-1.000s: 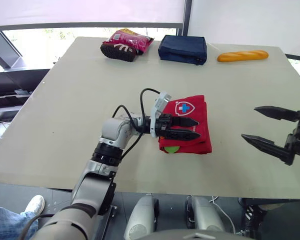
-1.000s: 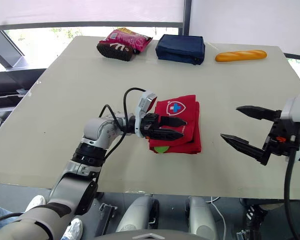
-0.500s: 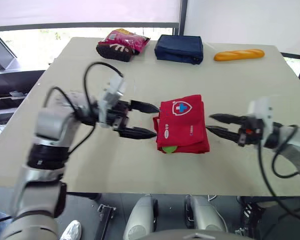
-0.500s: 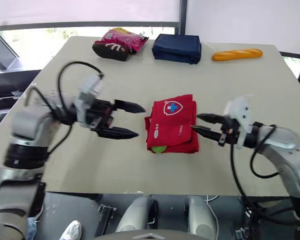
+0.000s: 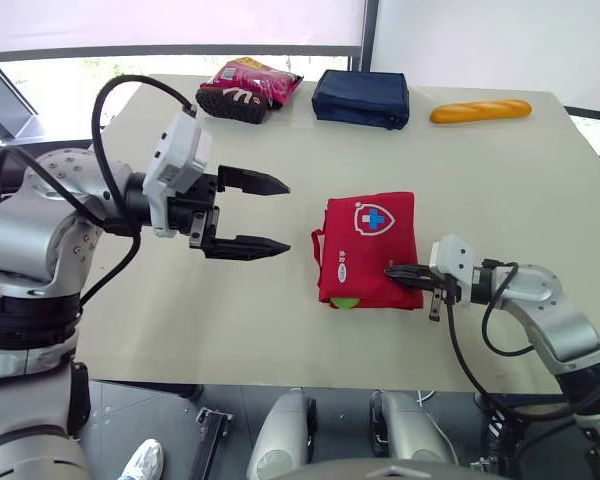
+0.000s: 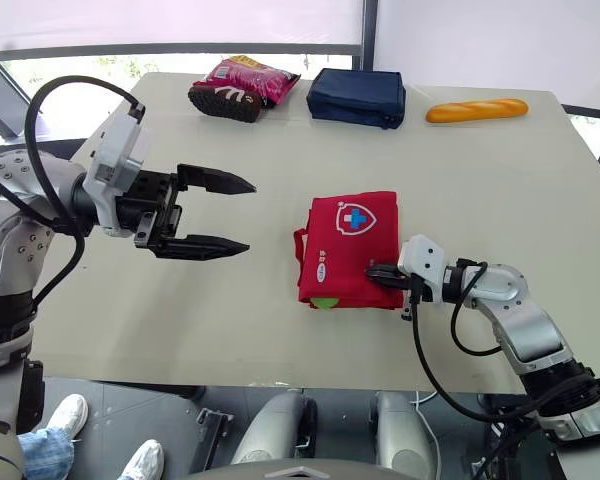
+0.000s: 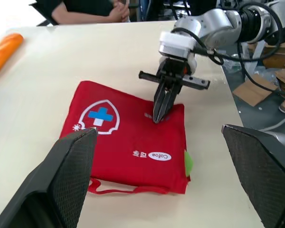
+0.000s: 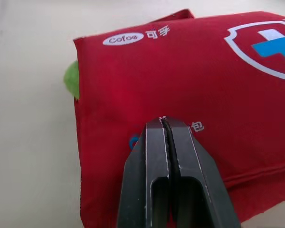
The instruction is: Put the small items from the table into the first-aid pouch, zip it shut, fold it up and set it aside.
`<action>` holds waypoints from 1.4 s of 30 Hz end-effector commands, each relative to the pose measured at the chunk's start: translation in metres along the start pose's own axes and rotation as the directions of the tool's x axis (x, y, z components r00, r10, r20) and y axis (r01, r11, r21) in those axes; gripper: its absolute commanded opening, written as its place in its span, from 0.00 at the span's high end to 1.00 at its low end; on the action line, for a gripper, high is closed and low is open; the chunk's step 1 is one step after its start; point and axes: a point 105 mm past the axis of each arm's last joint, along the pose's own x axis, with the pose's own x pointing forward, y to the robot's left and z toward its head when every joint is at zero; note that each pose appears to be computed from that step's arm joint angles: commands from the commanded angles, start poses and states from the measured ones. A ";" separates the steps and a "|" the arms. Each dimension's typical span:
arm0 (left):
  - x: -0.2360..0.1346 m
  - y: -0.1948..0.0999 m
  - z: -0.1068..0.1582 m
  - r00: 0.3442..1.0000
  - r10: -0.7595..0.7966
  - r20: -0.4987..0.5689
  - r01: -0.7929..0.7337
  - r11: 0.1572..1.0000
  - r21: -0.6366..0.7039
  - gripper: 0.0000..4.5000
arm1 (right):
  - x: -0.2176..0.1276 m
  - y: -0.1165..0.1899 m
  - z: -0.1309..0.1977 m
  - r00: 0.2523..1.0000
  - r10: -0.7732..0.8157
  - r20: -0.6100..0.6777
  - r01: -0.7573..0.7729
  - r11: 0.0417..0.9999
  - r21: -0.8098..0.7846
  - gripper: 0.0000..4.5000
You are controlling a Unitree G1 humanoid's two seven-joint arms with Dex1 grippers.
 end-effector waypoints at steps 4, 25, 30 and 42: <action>-0.006 -0.001 0.014 0.999 0.029 0.039 -0.031 0.999 0.032 0.00 | -0.011 -0.039 0.051 0.975 -0.093 0.204 0.084 0.995 0.053 0.99; -0.015 -0.002 0.011 0.996 0.071 0.049 -0.071 0.997 0.006 0.00 | 0.012 -0.090 0.037 0.961 -0.252 0.110 0.228 0.954 0.194 0.88; -0.016 0.005 0.009 0.991 0.116 0.058 -0.117 0.993 0.014 0.00 | -0.012 -0.097 0.036 0.949 -0.290 0.121 0.230 0.904 0.360 0.44; -0.021 -0.004 0.008 0.996 0.080 0.039 -0.081 0.996 0.029 0.00 | -0.008 -0.039 -0.004 0.990 -0.125 -0.063 0.138 0.813 0.565 0.00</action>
